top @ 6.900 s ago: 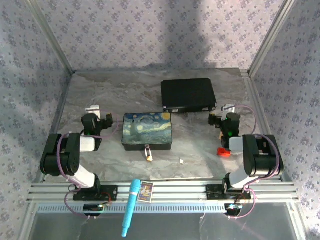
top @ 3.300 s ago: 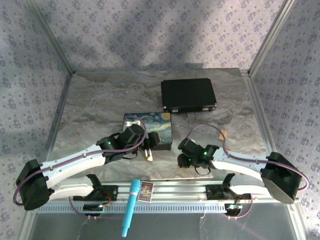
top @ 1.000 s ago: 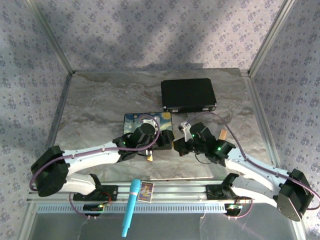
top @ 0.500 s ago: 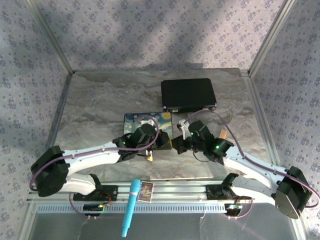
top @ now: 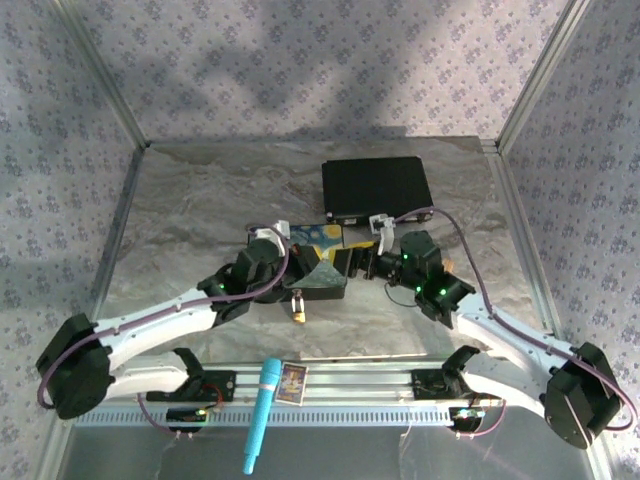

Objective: Unlock a padlock with a key

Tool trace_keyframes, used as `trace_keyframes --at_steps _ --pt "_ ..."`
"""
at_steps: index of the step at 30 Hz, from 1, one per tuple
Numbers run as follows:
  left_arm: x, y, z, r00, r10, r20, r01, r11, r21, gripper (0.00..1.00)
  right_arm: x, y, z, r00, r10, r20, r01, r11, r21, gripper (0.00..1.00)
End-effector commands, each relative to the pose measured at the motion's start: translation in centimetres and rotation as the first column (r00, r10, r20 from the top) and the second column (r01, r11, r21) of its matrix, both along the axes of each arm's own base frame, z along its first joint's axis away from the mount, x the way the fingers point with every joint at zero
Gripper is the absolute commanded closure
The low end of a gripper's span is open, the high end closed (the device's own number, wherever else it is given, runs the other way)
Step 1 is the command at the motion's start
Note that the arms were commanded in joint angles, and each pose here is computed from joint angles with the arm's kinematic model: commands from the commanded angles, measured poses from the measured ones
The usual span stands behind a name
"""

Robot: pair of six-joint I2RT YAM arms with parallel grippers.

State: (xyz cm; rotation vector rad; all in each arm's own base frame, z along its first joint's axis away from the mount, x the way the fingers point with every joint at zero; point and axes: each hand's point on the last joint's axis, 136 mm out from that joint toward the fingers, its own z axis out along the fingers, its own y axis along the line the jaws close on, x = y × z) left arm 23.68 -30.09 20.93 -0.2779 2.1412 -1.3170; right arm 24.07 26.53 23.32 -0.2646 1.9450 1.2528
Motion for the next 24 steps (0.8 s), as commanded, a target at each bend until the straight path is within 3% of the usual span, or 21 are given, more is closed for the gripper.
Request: trace_keyframes --at_steps 1,5,8,24 --pt "-0.9 0.0 4.8 0.986 -0.056 0.158 0.07 0.994 -0.088 1.0 -0.2 0.9 4.4 0.997 0.051 0.065 -0.063 0.975 0.211 0.3" --pt "-1.8 0.9 7.5 0.954 -0.063 0.293 0.101 0.988 -0.117 1.0 -1.3 2.2 5.6 0.984 0.158 0.089 -0.175 0.952 0.251 0.36" --pt "-1.8 1.6 8.1 0.944 -0.035 0.327 0.092 0.982 -0.162 1.0 -2.0 2.7 6.2 0.973 0.199 0.114 -0.224 0.934 0.279 0.38" --pt "-2.2 1.0 9.7 0.931 -0.068 0.36 0.148 0.969 -0.197 1.0 -3.7 4.5 5.6 0.949 0.29 0.127 -0.314 0.913 0.261 0.63"
